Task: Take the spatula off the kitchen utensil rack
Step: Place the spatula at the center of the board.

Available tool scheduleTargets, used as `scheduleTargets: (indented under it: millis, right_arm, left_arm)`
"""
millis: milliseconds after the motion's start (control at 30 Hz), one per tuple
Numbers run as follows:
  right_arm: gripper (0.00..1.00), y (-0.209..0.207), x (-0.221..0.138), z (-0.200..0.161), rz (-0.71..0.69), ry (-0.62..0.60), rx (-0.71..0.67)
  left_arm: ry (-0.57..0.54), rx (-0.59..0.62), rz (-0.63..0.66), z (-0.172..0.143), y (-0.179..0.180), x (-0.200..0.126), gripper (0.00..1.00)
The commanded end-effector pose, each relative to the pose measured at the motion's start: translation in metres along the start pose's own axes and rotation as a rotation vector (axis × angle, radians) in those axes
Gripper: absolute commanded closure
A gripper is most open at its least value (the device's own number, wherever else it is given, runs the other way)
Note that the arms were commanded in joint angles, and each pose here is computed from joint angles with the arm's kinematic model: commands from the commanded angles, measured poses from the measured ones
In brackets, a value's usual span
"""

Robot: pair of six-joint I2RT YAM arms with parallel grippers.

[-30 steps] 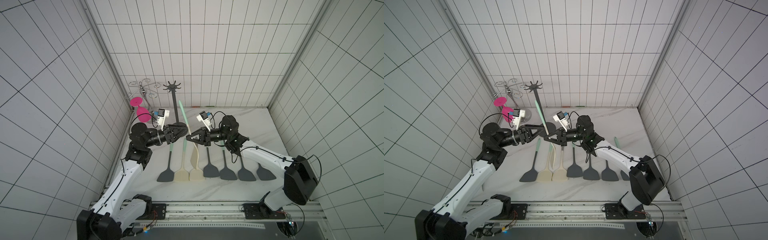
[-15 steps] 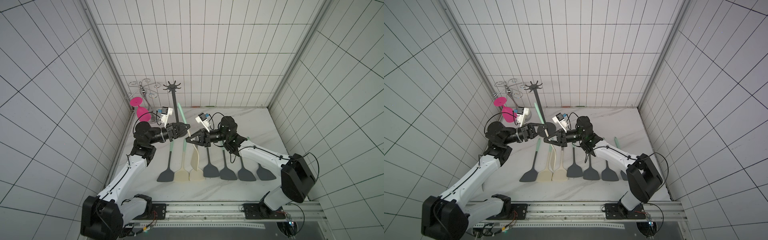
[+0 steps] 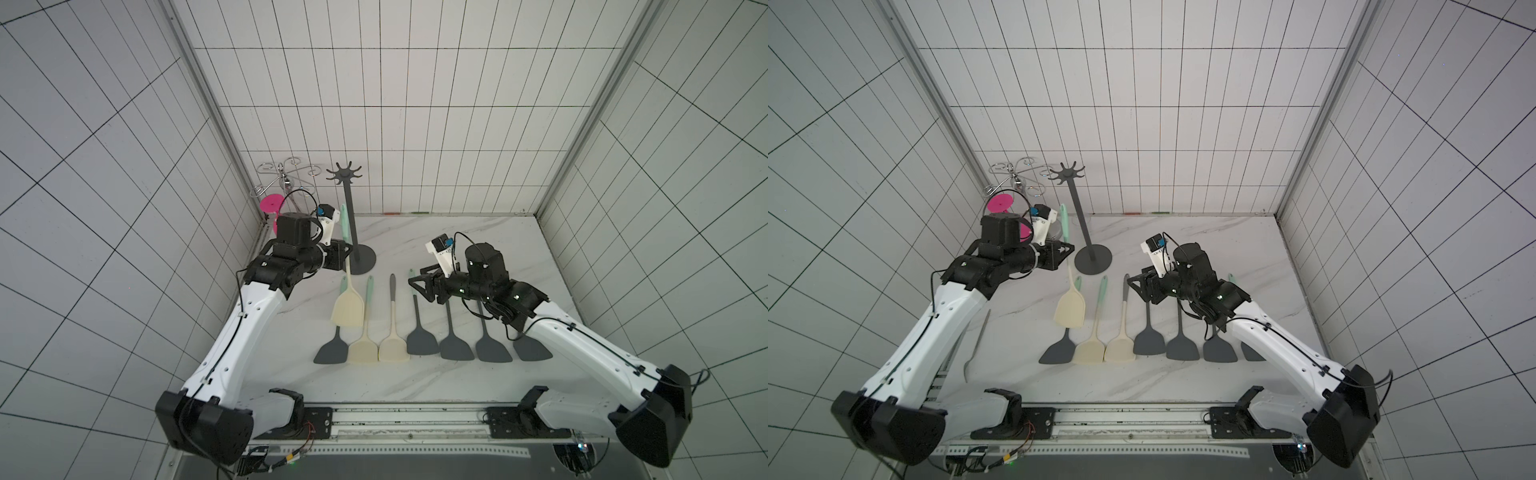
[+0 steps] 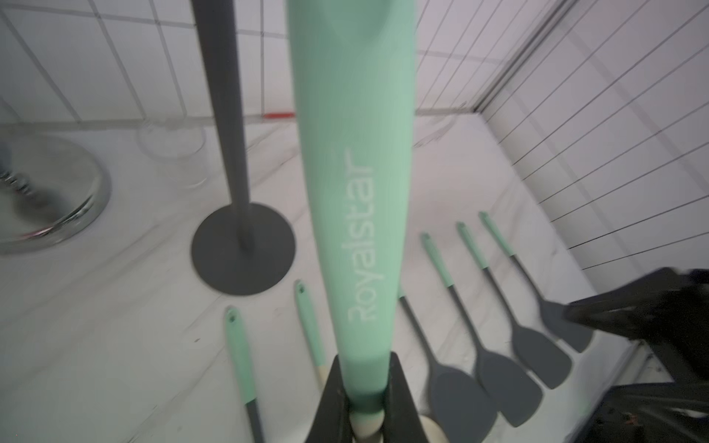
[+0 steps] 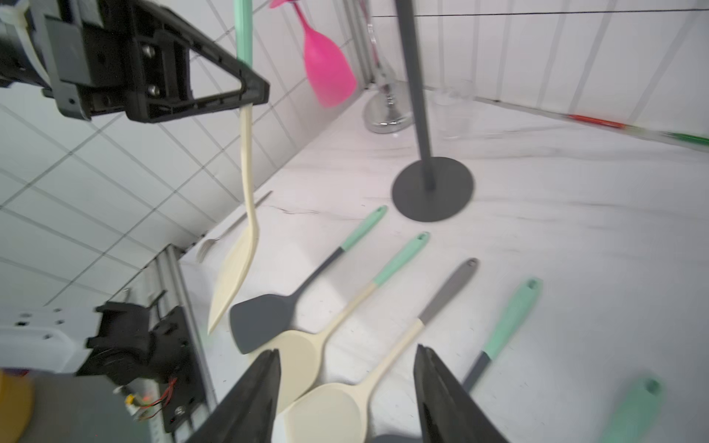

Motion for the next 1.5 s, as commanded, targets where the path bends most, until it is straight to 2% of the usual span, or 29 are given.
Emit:
scheduleTargets:
  millis: [0, 167, 400, 567, 700, 1000, 1067, 1133, 1167, 1267, 1300, 1467]
  right_arm:
    - [0.38, -0.018, -0.012, -0.042, -0.234, 0.160, -0.031]
    - [0.34, -0.022, -0.020, -0.057, -0.300, 0.162, -0.054]
    - [0.33, -0.023, -0.020, -0.062, -0.300, 0.182, -0.070]
    - [0.33, -0.026, -0.012, -0.066, -0.308, 0.198, -0.063]
    - [0.32, -0.029, -0.006, -0.069, -0.312, 0.219, -0.055]
    - [0.30, -0.033, -0.018, -0.068, -0.387, 0.189, -0.050]
    - [0.29, -0.033, -0.023, -0.066, -0.408, 0.173, -0.051]
    - [0.27, -0.034, -0.029, -0.064, -0.442, 0.156, -0.049]
    - [0.17, -0.035, -0.033, -0.064, -0.467, 0.144, -0.047]
    - [0.10, -0.038, -0.043, -0.062, -0.541, 0.093, -0.043]
    - [0.01, -0.040, -0.045, -0.062, -0.559, 0.069, -0.039]
    - [0.02, -0.049, -0.049, -0.063, -0.694, 0.032, -0.034]
  left_arm:
    - [0.218, 0.075, 0.407, -0.024, 0.045, 0.017, 1.00]
    - [0.396, 0.154, 0.629, -0.027, 0.075, 0.050, 1.00]
    - [0.519, 0.101, 0.750, -0.034, 0.121, 0.083, 1.00]
    - [0.532, -0.002, 0.694, -0.046, 0.147, 0.098, 1.00]
    - [0.567, -0.040, 0.628, -0.060, 0.157, 0.113, 1.00]
    - [0.650, -0.151, 0.594, -0.074, 0.181, 0.135, 0.99]
    - [0.667, -0.155, 0.603, -0.077, 0.183, 0.137, 0.93]
    - [0.666, -0.157, 0.610, -0.077, 0.183, 0.137, 0.78]
    - [0.660, -0.154, 0.611, -0.076, 0.182, 0.136, 0.70]
    - [0.612, -0.145, 0.598, -0.065, 0.176, 0.128, 0.57]
    - [0.587, -0.145, 0.580, -0.060, 0.172, 0.123, 0.53]
    - [0.437, -0.100, 0.529, -0.029, 0.143, 0.097, 0.31]
Point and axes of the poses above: each gripper's point midway between its finger pads, its own x axis out along the fingers, its own y axis along the line the jaws close on, z = x × y, the point moved 9 cm from there along -x, back along the fingers, and after that the axes turned 13 degrees about -x, right-handed, at the moved point
